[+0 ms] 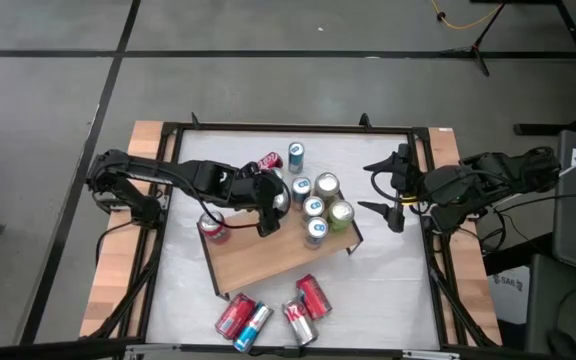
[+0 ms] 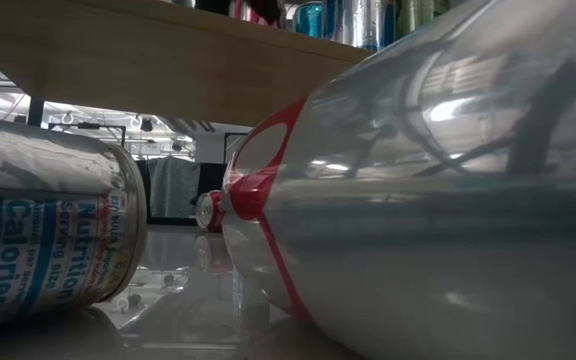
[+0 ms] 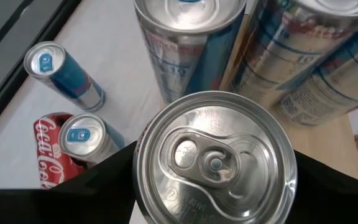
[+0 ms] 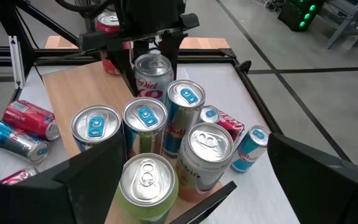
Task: Place canned beverage on shelf
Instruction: Put the red silver soda can on the shelf
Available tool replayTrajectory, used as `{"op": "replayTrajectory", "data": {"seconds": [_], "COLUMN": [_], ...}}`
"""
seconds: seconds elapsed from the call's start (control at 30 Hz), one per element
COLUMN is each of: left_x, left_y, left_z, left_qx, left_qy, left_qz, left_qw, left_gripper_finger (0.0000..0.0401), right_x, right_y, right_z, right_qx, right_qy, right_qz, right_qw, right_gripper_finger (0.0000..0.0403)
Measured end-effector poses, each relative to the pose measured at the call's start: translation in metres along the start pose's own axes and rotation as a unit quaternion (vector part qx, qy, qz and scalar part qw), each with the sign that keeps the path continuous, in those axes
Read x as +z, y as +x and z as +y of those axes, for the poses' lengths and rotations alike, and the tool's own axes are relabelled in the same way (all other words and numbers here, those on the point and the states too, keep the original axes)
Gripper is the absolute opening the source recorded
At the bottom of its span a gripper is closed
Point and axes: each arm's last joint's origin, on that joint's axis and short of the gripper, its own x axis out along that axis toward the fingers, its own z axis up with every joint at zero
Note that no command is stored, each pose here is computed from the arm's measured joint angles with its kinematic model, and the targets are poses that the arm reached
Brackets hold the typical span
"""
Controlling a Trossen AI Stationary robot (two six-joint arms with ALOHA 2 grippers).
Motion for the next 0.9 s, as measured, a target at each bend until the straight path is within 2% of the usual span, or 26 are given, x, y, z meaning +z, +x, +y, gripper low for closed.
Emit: {"op": "replayTrajectory", "data": {"seconds": [0.47,0.73,0.9], "left_x": [-0.0003,-0.0004,0.0003], "left_y": [0.0047,0.0047,0.0040], "left_z": [-0.0014,-0.0015,-0.0015], "left_qx": [0.004,0.005,0.005], "left_qy": [0.002,0.002,0.001], "left_qz": [0.004,0.004,0.000], "left_qw": [1.000,1.000,1.000], "left_gripper_finger": [0.0287,0.0325,0.0330], "right_x": [-0.0012,-0.0016,-0.0016], "right_y": [0.0036,0.0036,0.0036], "right_z": [0.0018,0.0017,0.0018], "right_qx": [-0.002,-0.002,-0.002], "right_qy": [-0.005,-0.007,-0.007], "right_qz": [0.010,0.012,0.012], "right_qw": [1.000,1.000,1.000], "right_gripper_finger": [0.0379,0.0379,0.0379]}}
